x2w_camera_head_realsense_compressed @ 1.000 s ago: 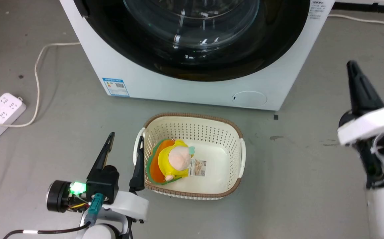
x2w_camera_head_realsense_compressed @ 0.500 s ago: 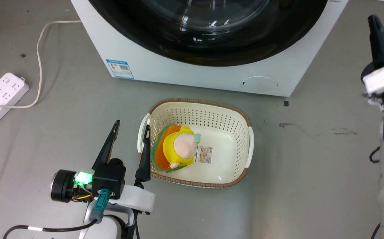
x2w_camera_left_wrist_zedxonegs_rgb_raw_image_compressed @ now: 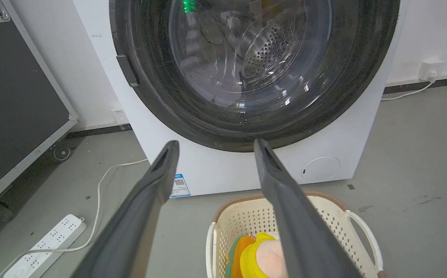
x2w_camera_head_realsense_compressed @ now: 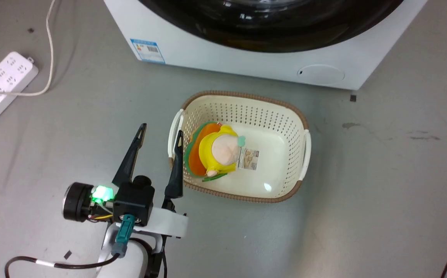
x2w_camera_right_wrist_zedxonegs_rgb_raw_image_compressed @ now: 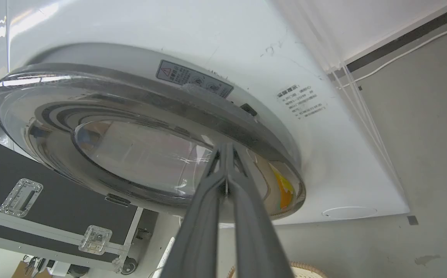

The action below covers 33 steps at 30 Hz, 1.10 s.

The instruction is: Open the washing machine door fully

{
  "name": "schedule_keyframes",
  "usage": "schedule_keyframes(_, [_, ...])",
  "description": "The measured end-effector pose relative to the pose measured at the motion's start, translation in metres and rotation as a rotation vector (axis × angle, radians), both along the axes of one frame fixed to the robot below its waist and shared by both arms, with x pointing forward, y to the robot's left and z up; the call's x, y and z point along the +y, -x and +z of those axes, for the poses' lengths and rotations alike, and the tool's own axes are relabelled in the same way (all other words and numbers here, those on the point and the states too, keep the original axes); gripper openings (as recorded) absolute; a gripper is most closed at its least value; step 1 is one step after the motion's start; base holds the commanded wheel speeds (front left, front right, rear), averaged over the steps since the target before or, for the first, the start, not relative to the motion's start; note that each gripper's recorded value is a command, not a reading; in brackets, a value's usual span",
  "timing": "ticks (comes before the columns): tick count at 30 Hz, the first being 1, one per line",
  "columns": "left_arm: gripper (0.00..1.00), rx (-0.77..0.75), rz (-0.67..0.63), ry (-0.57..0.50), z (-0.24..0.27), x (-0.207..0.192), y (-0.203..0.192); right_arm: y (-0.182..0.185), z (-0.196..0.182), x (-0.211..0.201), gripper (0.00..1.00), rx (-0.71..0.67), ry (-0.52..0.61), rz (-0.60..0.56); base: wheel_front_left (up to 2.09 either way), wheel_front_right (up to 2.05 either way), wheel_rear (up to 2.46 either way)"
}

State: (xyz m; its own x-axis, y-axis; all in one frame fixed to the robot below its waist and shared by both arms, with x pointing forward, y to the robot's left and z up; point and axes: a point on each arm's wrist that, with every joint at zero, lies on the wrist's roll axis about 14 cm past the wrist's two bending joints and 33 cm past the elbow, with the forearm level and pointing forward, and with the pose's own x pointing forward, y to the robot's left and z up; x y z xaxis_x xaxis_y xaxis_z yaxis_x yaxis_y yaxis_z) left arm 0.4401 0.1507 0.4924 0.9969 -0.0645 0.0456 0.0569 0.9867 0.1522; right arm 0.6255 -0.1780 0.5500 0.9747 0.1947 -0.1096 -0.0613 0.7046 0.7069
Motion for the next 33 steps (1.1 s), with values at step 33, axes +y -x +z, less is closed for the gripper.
schedule_keyframes(33, [1.00, -0.024, 0.001, -0.045, -0.022, 0.000, -0.024, -0.100, -0.016, 0.027, 0.00, 0.273, -0.407, 0.220, 0.00, 0.00, 0.00])
